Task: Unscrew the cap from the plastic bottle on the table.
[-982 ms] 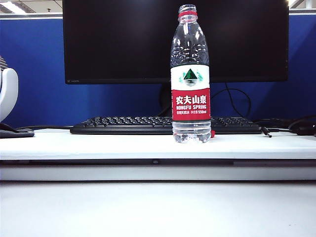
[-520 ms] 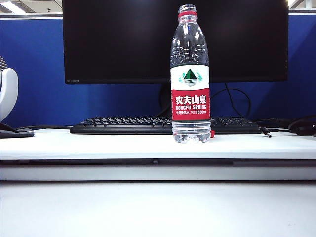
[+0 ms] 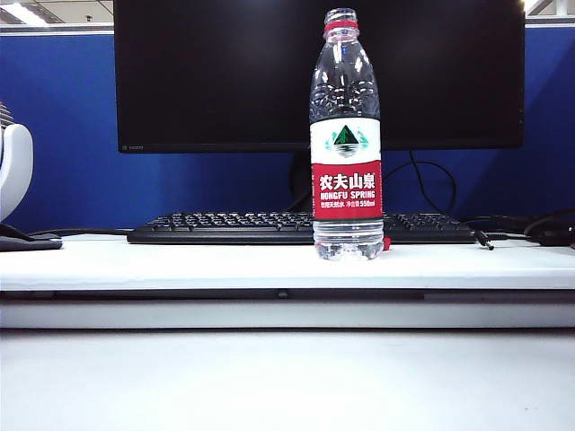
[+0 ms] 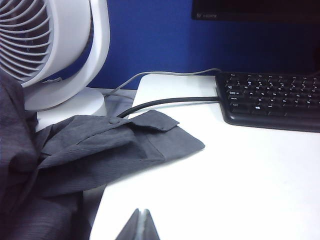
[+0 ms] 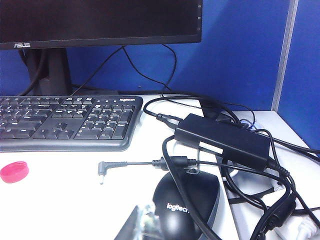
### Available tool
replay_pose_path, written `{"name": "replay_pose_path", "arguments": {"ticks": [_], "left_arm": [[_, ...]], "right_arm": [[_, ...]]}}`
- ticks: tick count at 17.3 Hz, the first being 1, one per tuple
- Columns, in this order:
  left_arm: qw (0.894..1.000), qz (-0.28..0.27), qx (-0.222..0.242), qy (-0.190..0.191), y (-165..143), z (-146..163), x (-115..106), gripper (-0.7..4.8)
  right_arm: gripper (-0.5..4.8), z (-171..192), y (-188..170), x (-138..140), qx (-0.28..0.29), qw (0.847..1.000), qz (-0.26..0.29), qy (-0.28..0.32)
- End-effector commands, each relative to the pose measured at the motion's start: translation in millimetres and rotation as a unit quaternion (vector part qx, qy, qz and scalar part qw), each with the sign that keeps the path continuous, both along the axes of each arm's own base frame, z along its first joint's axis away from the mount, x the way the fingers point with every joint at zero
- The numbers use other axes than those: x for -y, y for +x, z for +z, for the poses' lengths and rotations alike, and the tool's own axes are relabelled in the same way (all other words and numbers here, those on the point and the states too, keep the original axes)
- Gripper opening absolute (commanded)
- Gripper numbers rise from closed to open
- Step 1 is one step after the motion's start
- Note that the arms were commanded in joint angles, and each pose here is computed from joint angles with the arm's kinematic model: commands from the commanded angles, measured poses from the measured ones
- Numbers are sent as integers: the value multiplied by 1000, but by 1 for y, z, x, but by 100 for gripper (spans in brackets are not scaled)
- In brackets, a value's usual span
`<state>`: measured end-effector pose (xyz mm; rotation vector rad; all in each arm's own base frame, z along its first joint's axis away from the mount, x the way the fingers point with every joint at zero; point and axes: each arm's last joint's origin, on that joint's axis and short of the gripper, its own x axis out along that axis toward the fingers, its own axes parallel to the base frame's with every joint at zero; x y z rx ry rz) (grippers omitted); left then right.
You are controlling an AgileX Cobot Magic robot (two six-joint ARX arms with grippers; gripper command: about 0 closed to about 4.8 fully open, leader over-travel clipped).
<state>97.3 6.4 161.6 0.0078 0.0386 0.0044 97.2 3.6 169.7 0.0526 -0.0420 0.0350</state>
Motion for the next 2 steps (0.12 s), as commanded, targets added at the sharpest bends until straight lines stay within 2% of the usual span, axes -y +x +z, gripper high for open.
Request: {"name": "replay_pose_path", "arguments": {"ticks": [1,2], "left_arm": [[1000,-2,7,4,0,1,0,-2],[1000,-2,7,4,0,1,0,-2]], "right_arm": [[-6,-1,0,0,4,1000,2,-1],[-6,-1,0,0,4,1000,2,-1]]}}
